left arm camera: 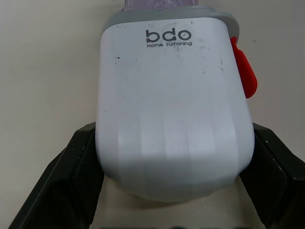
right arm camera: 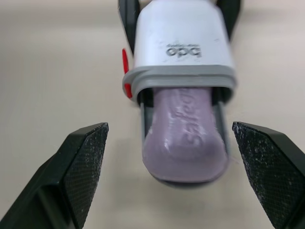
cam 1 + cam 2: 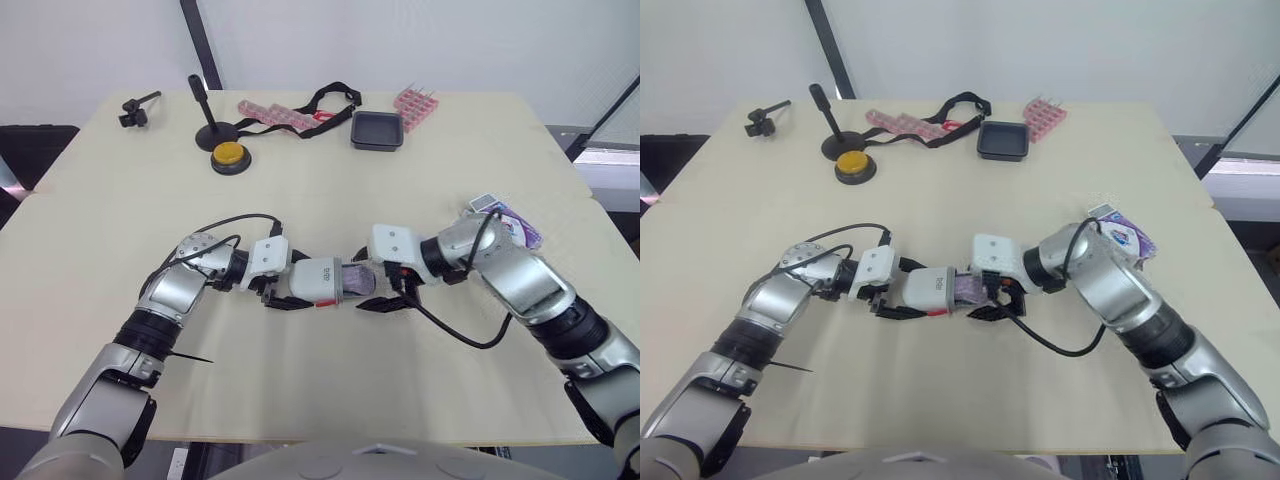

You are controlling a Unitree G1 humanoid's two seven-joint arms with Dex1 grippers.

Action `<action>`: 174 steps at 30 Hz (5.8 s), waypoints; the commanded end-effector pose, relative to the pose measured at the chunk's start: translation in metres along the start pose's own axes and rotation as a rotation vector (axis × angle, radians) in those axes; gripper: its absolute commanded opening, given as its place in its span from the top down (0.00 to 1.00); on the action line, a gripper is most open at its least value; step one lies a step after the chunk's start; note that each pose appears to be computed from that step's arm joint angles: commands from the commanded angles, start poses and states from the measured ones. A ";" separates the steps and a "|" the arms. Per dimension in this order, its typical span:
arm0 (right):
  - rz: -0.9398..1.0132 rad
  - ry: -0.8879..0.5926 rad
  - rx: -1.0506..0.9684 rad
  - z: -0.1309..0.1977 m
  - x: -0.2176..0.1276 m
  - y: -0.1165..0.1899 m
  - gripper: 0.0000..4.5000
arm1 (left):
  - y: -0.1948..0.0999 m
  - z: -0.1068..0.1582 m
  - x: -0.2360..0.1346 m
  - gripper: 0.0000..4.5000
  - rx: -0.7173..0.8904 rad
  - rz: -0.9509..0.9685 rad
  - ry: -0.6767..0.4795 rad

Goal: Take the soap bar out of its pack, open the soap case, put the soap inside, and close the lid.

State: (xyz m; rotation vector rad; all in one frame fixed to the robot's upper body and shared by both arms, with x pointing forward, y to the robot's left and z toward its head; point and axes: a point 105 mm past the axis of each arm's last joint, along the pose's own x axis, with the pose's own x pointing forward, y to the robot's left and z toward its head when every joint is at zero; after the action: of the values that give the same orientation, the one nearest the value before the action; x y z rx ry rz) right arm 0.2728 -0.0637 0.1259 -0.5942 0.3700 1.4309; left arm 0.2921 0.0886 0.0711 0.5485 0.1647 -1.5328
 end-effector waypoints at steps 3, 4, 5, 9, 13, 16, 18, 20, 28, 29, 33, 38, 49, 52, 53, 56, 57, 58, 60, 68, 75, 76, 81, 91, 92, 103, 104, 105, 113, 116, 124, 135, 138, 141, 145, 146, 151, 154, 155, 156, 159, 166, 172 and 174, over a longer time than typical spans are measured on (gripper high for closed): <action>-0.127 -0.064 0.081 0.001 -0.028 -0.015 0.00 | 0.004 0.007 -0.003 0.23 0.041 0.001 -0.007; -0.136 -0.056 0.091 -0.004 -0.030 -0.016 0.10 | 0.004 0.007 -0.003 0.23 0.042 0.001 -0.006; -0.140 -0.045 0.094 -0.009 -0.031 -0.016 0.14 | 0.004 0.007 -0.003 0.23 0.042 0.000 -0.006; -0.150 0.025 0.061 -0.031 -0.027 -0.012 0.42 | 0.004 0.006 -0.003 0.23 0.044 0.000 -0.007; -0.136 0.072 0.028 -0.044 -0.022 -0.010 0.71 | 0.005 0.007 -0.003 0.23 0.047 0.001 -0.008; -0.122 0.082 0.013 -0.046 -0.018 -0.008 0.93 | 0.004 0.007 -0.004 0.23 0.046 0.003 -0.006; -0.097 0.084 -0.002 -0.047 -0.010 -0.006 0.99 | 0.004 0.006 -0.006 0.23 0.044 0.004 -0.003; -0.081 0.078 -0.021 -0.044 -0.004 -0.004 0.99 | 0.004 0.006 -0.007 0.23 0.042 0.006 -0.001; -0.052 0.050 -0.071 -0.031 0.010 -0.005 0.99 | 0.005 0.006 -0.006 0.23 0.042 0.012 0.001; -0.053 0.048 -0.080 -0.028 0.010 -0.006 0.99 | 0.005 0.006 -0.006 0.23 0.042 0.012 0.000; -0.041 0.031 -0.105 -0.017 0.013 -0.007 0.99 | 0.005 0.006 -0.006 0.23 0.043 0.014 0.001; -0.020 0.024 -0.124 -0.012 0.021 -0.005 0.99 | 0.007 0.008 -0.003 0.23 0.046 0.023 -0.007; -0.046 0.018 -0.101 -0.015 0.021 -0.008 0.99 | 0.007 0.016 0.003 0.23 0.053 0.032 -0.037; -0.065 0.026 -0.045 -0.021 0.003 -0.009 0.99 | 0.003 0.019 0.005 0.23 0.063 0.024 -0.061; -0.081 0.027 -0.030 -0.023 -0.005 -0.009 0.99 | 0.000 0.020 0.007 0.23 0.066 0.019 -0.069; -0.117 0.041 -0.022 -0.031 -0.026 -0.008 0.99 | -0.005 0.021 0.008 0.23 0.057 0.020 -0.088; -0.127 0.047 -0.015 -0.034 -0.032 -0.007 0.99 | -0.005 0.022 0.008 0.23 0.048 0.023 -0.096; -0.131 0.050 -0.010 -0.036 -0.036 -0.006 0.99 | -0.005 0.022 0.008 0.23 0.041 0.027 -0.102; -0.161 0.057 0.020 -0.045 -0.049 -0.003 0.99 | -0.004 0.024 0.007 0.23 0.030 0.050 -0.124; -0.172 -0.102 0.330 -0.042 -0.070 0.010 0.80 | -0.003 0.032 0.006 0.23 0.131 0.117 -0.218; -0.045 -0.222 0.708 -0.019 -0.071 0.021 0.29 | 0.001 0.038 0.006 0.23 0.122 0.241 -0.338; -0.023 -0.236 0.728 -0.015 -0.070 0.023 0.22 | -0.001 0.037 0.007 0.23 0.090 0.241 -0.350; 0.042 -0.221 0.858 -0.011 -0.062 0.030 0.00 | 0.000 0.038 0.008 0.23 0.103 0.274 -0.357; 0.076 -0.333 0.952 0.004 -0.037 0.015 0.00 | -0.005 0.042 0.016 0.23 0.221 0.205 -0.330; 0.079 -0.341 0.958 0.006 -0.036 0.013 0.00 | -0.005 0.042 0.016 0.23 0.227 0.203 -0.328; 0.147 -0.338 1.009 0.017 -0.013 0.019 0.00 | -0.003 0.043 0.018 0.23 0.267 0.194 -0.318; 0.144 -0.339 1.018 0.016 -0.011 0.018 0.00 | -0.002 0.043 0.018 0.23 0.268 0.197 -0.317; 0.140 -0.335 1.028 0.016 -0.009 0.019 0.00 | -0.001 0.043 0.018 0.23 0.274 0.205 -0.316; 0.092 -0.303 1.091 0.002 -0.004 0.022 0.00 | 0.000 0.044 0.019 0.23 0.281 0.217 -0.314; 0.068 -0.299 1.098 -0.001 -0.007 0.020 0.00 | -0.002 0.040 0.018 0.23 0.273 0.212 -0.302; 0.077 -0.320 1.103 0.004 -0.005 0.019 0.00 | -0.001 0.041 0.020 0.23 0.275 0.203 -0.300; 0.071 -0.347 1.132 0.006 0.004 0.019 0.00 | -0.001 0.043 0.020 0.23 0.266 0.214 -0.309; 0.085 -0.340 1.131 0.006 0.005 0.021 0.00 | -0.001 0.042 0.019 0.23 0.265 0.217 -0.305; 0.096 -0.332 1.129 0.006 0.005 0.024 0.00 | 0.000 0.041 0.019 0.23 0.265 0.219 -0.300; 0.098 -0.325 1.129 0.005 0.005 0.026 0.00 | -0.001 0.040 0.019 0.23 0.266 0.217 -0.299; 0.097 -0.324 1.131 0.004 0.005 0.026 0.00 | -0.001 0.040 0.019 0.23 0.266 0.215 -0.299; 0.088 -0.310 1.138 0.001 0.005 0.024 0.00 | -0.002 0.040 0.020 0.23 0.263 0.211 -0.301; 0.082 -0.305 1.141 0.001 0.006 0.021 0.20 | -0.002 0.040 0.021 0.23 0.262 0.210 -0.300; 0.086 -0.305 1.141 0.001 0.006 0.021 0.28 | -0.002 0.040 0.021 0.23 0.262 0.210 -0.300; 0.089 -0.304 1.141 0.001 0.006 0.022 0.33 | -0.002 0.040 0.021 0.23 0.262 0.211 -0.300; 0.085 -0.306 1.136 0.002 0.007 0.019 0.53 | -0.003 0.040 0.021 0.23 0.261 0.212 -0.301; 0.114 -0.308 1.132 0.005 0.010 0.024 0.54 | -0.004 0.040 0.020 0.23 0.255 0.217 -0.300; 0.145 -0.299 1.119 0.006 0.010 0.031 0.54 | -0.004 0.040 0.020 0.23 0.247 0.213 -0.302; 0.139 -0.299 1.120 0.006 0.010 0.030 0.54 | -0.004 0.040 0.020 0.23 0.241 0.206 -0.304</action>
State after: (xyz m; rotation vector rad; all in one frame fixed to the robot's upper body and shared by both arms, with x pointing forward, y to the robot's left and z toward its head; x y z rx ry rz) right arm 0.2501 -0.0564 0.1096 0.5726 0.9121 1.1191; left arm 0.2805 0.0551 0.0832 0.5075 -0.2542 -1.4190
